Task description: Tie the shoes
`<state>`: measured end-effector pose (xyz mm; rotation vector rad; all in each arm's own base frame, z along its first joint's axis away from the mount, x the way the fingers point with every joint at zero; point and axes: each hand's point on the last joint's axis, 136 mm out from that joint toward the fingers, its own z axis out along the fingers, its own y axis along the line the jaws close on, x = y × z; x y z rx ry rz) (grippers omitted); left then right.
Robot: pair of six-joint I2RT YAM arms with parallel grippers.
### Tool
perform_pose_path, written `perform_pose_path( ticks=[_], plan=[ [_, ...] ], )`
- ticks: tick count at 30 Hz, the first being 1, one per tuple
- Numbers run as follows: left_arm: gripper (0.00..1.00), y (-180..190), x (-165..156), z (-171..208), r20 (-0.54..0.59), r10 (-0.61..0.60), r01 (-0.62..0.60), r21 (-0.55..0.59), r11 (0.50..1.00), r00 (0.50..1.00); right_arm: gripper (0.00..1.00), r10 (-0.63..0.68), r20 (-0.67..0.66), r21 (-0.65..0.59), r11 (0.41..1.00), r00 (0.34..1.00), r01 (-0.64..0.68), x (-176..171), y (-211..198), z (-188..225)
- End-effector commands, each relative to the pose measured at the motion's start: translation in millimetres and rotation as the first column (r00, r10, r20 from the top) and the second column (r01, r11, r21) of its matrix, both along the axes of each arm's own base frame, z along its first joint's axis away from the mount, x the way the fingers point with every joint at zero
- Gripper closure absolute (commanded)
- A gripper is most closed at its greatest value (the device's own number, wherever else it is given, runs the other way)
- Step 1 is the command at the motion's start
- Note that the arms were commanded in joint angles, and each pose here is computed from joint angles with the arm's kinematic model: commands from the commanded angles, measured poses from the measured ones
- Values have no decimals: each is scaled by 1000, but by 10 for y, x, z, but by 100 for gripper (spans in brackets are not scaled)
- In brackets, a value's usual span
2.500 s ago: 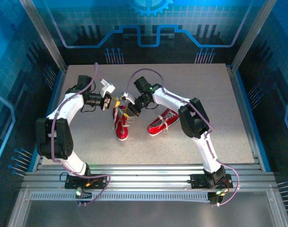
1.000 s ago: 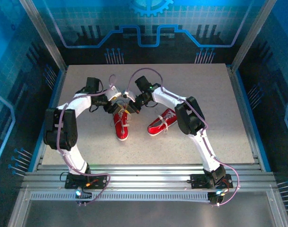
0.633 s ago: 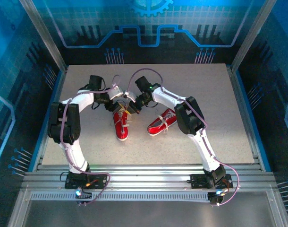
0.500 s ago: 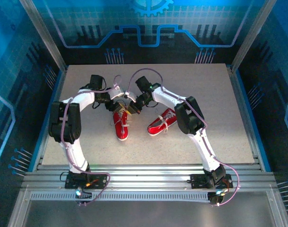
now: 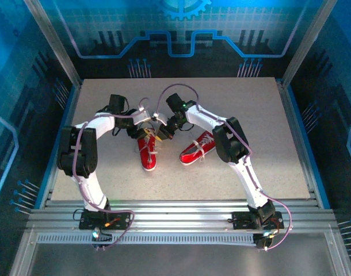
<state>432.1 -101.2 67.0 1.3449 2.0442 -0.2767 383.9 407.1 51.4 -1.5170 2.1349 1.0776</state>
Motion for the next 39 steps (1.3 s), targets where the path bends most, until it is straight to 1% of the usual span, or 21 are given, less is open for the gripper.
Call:
perform_pose_path(
  ticks=[1, 7, 11, 13, 17, 20, 24, 28, 30, 31, 33, 37, 38, 39],
  plan=[
    [19, -273, -109, -26, 22, -130, 129, 13, 992, 991, 100, 12, 36, 82, 997, 999, -15, 101, 124, 227],
    [18, -406, -14, -90, 110, -161, 156, 52, 986, 981, 100, 30, 25, 101, 994, 999, -32, 74, 131, 271],
    [18, -490, -7, -113, 116, -186, 181, 57, 982, 976, 100, 40, 10, 109, 993, 999, -41, 53, 131, 286],
    [19, -519, -38, -137, 102, -196, 191, 52, 980, 975, 100, 40, 8, 112, 993, 999, -41, 59, 130, 290],
    [25, -567, -162, -178, 64, -200, 198, 31, 980, 978, 100, 29, 15, 118, 993, 999, -31, 92, 137, 315],
    [26, -586, -301, -205, 39, -194, 194, 12, 981, 980, 100, 15, 28, 123, 992, 999, -19, 133, 149, 332],
    [25, -595, -450, -241, 24, -205, 205, 18, 979, 978, 100, 0, 43, 133, 991, 999, -5, 170, 162, 345],
    [24, -594, -458, -257, -32, -214, 215, 21, 976, 976, 100, -10, 41, 155, 988, 999, 4, 188, 157, 377],
    [27, -595, -436, -276, -58, -222, 224, 28, 974, 973, 100, -18, 40, 176, 984, 999, 11, 201, 143, 411],
    [30, -598, -410, -264, -64, -217, 219, 23, 976, 974, 100, -24, 43, 187, 982, 999, 15, 214, 134, 429],
    [43, -616, -374, -211, -57, -210, 212, 15, 977, 976, 100, -30, 46, 197, 980, 999, 20, 218, 121, 462],
    [83, -606, -378, -69, -18, -199, 200, 17, 980, 980, 100, -35, 41, 186, 982, 999, 27, 214, 71, 464],
    [91, -597, -388, -27, -6, -197, 197, 21, 980, 980, 100, -34, 38, 186, 982, 999, 27, 207, 64, 470],
    [96, -589, -403, -2, -1, -195, 195, 24, 981, 981, 100, -37, 38, 184, 982, 999, 29, 210, 48, 475]
  ],
)
